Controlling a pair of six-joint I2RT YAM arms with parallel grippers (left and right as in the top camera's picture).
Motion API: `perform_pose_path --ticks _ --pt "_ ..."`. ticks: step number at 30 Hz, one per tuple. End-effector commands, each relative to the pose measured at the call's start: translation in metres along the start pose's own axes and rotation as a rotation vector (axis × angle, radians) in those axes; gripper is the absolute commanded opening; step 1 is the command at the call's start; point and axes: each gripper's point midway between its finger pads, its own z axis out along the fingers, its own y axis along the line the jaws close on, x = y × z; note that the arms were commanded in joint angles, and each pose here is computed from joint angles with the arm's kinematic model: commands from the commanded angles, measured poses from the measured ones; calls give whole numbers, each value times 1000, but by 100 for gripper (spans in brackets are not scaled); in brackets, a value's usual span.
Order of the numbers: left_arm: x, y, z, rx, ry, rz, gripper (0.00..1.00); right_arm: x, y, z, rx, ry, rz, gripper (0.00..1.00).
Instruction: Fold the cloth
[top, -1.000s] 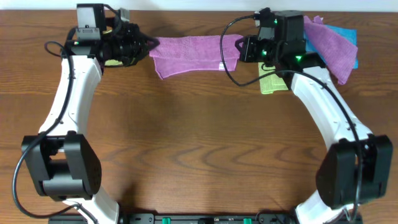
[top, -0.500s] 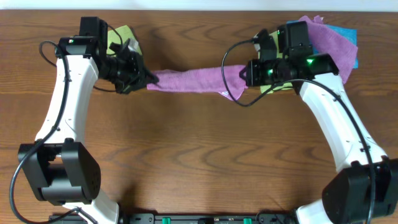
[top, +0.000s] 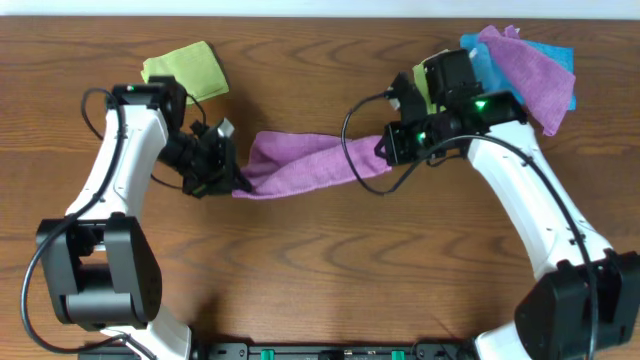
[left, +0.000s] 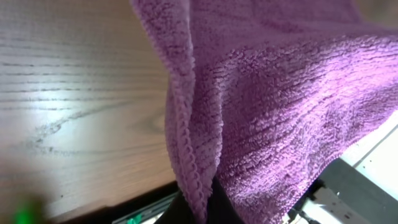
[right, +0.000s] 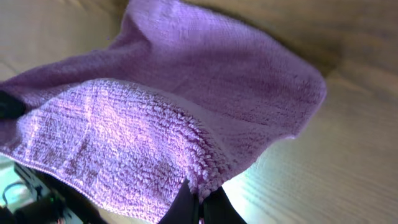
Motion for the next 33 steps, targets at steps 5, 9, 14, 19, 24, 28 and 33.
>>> perform_pose_path --ticks 5,9,14,19,24,28,33 --pt "15 24 24 -16 44 -1 6 46 -2 30 -34 91 17 1" --pt "29 40 44 -19 88 -33 6 69 -9 39 -34 108 48 2" --pt "49 60 68 -24 142 -71 6 106 -16 54 -29 166 95 1" --pt "66 72 81 -27 182 -102 6 144 -17 65 -28 234 134 1" --pt "76 80 89 -31 204 -111 6 168 -16 70 -24 268 147 2" --pt "80 82 90 -30 216 -107 6 179 -20 70 -12 282 155 2" --pt "86 79 89 -15 233 -121 6 179 -21 71 -8 252 141 2"
